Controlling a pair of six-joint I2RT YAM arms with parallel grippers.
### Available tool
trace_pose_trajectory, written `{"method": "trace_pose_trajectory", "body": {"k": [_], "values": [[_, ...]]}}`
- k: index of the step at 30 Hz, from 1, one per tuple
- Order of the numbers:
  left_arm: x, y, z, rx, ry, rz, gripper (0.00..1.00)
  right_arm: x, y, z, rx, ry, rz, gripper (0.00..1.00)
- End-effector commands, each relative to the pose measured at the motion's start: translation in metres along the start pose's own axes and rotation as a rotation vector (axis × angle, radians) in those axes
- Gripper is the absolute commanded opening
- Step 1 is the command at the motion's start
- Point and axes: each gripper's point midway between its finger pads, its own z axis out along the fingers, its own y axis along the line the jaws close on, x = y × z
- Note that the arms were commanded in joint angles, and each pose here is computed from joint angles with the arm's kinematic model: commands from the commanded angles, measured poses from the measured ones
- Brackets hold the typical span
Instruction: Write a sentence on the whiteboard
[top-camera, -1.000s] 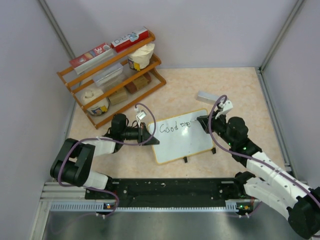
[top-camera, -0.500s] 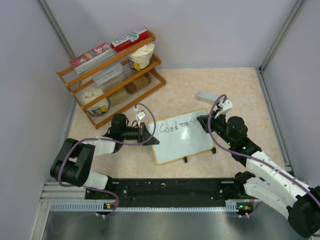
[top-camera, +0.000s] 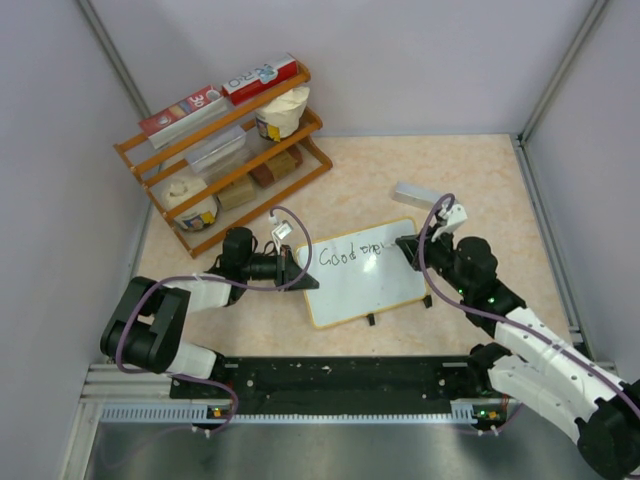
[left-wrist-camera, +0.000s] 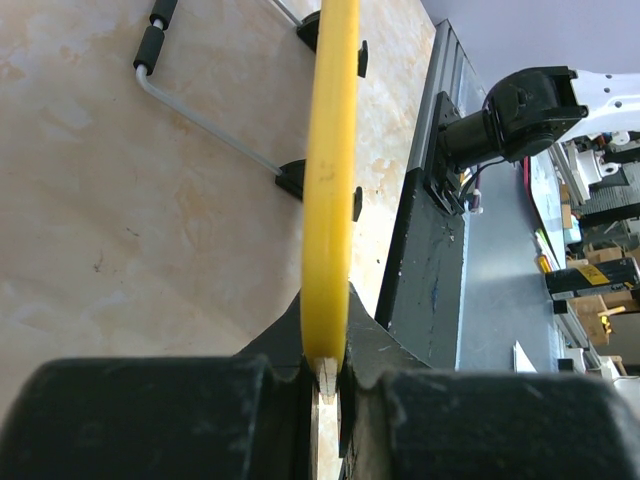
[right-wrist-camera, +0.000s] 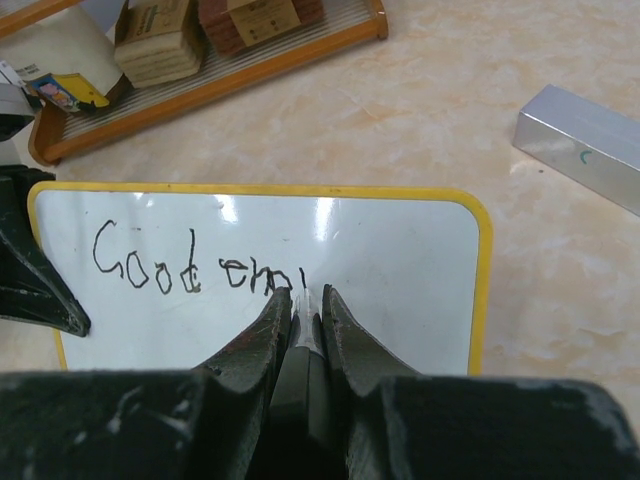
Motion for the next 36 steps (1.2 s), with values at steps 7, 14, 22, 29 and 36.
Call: {"method": "trace_pose_trajectory", "body": {"k": [7,14,22,29,36], "values": [[-0.008,0.008,0.000,-0.039,-0.033,0.070,0.00,0.004,0.005,-0.005,-0.021,-0.008,0.010,0.00],[-0.008,0.008,0.000,-0.038,-0.032,0.069,0.00,-0.003,0.005,-0.003,-0.015,-0.020,0.010,0.00],[-0.008,0.007,0.001,-0.038,-0.032,0.072,0.00,-0.020,0.002,-0.001,0.015,-0.065,0.014,0.00],[-0.008,0.007,0.001,-0.035,-0.032,0.075,0.00,-0.027,0.004,0.003,0.012,-0.075,0.020,0.00],[-0.008,0.007,0.001,-0.036,-0.030,0.071,0.00,-0.032,0.001,0.003,0.034,-0.099,0.025,0.00]]}}
